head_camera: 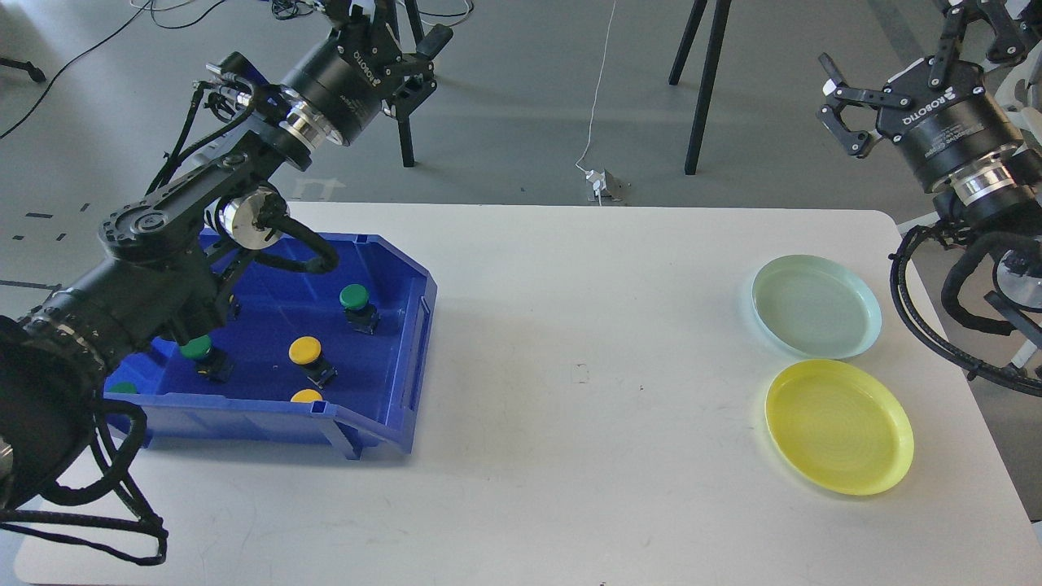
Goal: Pass button and place on color plate
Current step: 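Lower the left gripper into the blue bin toward the buttons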
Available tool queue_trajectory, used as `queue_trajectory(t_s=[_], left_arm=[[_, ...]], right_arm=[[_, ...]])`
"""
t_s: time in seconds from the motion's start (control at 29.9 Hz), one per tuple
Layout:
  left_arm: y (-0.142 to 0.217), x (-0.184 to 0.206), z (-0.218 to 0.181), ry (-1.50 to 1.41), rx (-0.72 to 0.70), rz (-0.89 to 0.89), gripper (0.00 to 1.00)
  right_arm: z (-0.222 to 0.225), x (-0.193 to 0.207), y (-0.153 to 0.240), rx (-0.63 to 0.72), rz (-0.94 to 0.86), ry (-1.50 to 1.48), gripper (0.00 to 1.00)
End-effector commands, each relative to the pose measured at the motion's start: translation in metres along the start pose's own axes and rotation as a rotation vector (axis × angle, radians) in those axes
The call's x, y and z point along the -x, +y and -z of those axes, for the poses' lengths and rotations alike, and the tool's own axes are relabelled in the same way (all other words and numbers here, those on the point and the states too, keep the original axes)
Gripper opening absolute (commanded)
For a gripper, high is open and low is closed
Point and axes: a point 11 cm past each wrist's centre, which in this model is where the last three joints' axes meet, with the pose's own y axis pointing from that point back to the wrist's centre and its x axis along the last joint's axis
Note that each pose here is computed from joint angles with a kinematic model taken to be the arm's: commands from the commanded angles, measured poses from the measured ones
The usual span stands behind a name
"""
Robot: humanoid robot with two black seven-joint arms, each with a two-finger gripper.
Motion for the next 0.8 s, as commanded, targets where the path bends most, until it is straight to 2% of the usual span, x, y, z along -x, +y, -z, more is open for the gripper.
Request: queue_trajectory(t_s=[0.0,0.17,0.23,0.33,0.47,0.57,0.64,0.77], left_arm=[[0.001,-0.002,-0.001,-0.004,0.002,-0.008,1.00],[0.004,-0.004,-0.007,0.014,0.007,0.032,1.00],[0.013,-0.021,-0.019,0.021,0.032,-0.003,1.00],[0.018,-0.025,-0.024,0.094,0.093,-0.038,1.00],[0.026,-0.004,-0.047,0.206,0.229,0.010,1.00],[0.037,0.024,-0.074,0.187,0.273,0.127,1.00],[0.047,0.040,-0.095,0.063,0.245,0.230,1.00],[0.077,0.047,-0.092,-0.272,0.020,0.373,1.00]], right_arm=[[-0.001,-0.002,0.002,0.001,-0.006,-0.001,0.99],[-0.002,-0.003,0.002,0.002,-0.008,0.000,0.99],[-0.002,-0.002,0.002,0.003,-0.007,-0.002,0.99],[-0.002,-0.002,0.002,0.000,-0.006,-0.003,0.99],[-0.002,-0.003,0.002,-0.001,-0.010,-0.001,0.99],[-0.002,-0.004,0.002,0.001,-0.010,0.000,0.99],[-0.002,-0.004,0.002,0.001,-0.011,0.001,0.99],[-0.003,-0.007,0.005,0.004,-0.021,0.002,0.99]])
